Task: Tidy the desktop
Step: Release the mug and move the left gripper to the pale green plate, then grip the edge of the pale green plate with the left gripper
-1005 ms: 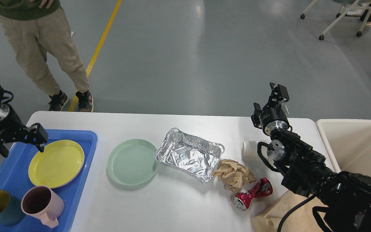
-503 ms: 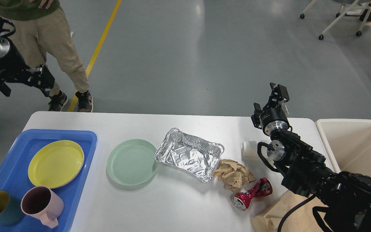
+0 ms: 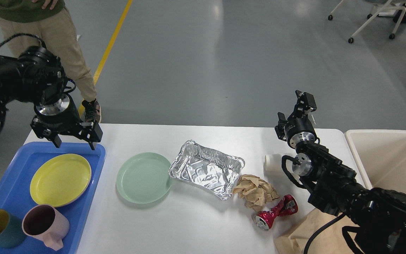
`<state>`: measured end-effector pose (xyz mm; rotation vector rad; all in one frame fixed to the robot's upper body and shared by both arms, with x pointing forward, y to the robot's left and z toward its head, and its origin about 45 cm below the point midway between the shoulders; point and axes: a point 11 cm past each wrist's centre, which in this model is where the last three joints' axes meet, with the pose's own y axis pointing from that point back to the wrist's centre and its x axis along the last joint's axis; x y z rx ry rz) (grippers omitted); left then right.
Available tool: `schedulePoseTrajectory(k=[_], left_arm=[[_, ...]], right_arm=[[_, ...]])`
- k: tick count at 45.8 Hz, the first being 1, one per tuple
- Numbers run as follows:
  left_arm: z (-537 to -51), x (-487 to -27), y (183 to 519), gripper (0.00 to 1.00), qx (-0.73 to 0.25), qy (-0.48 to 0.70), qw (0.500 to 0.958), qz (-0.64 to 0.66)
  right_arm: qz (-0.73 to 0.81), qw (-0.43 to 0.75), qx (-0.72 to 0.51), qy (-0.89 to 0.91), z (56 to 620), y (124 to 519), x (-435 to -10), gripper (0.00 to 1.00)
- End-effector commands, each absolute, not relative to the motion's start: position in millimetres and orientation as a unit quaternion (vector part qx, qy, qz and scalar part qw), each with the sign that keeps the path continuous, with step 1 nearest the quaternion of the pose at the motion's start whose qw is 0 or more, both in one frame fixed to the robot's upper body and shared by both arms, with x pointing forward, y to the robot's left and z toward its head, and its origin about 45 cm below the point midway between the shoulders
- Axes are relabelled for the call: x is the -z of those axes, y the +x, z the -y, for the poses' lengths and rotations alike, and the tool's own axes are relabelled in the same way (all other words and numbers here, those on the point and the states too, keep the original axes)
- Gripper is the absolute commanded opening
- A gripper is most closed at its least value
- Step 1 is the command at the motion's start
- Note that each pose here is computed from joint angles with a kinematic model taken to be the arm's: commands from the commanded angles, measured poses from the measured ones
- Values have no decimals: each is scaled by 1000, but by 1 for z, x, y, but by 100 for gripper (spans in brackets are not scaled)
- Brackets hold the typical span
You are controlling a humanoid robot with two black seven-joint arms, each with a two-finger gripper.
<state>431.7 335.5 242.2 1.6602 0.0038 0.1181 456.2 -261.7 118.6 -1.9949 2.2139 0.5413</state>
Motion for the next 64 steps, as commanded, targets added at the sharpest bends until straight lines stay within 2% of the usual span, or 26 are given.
schedulePoseTrajectory(k=[1, 9, 25, 40, 51, 64], left_arm=[[-327, -205, 430, 95, -50, 721, 691, -5], [-312, -170, 431, 95, -72, 698, 712, 28], [-293, -119, 427, 95, -99, 688, 712, 95], [-288, -104, 416, 95, -98, 675, 728, 72], [-301, -90, 403, 95, -95, 704, 702, 52], [-293, -82, 402, 95, -116, 685, 718, 41]], right_arm=[[-729, 57, -179, -658, 261, 456, -119, 100], [-730, 56, -178, -658, 262, 456, -119, 100], [-730, 56, -178, -658, 262, 456, -119, 100], [-730, 56, -178, -658, 262, 456, -119, 100], [-729, 56, -178, -658, 261, 456, -119, 100], [-730, 56, -178, -658, 262, 456, -119, 100]])
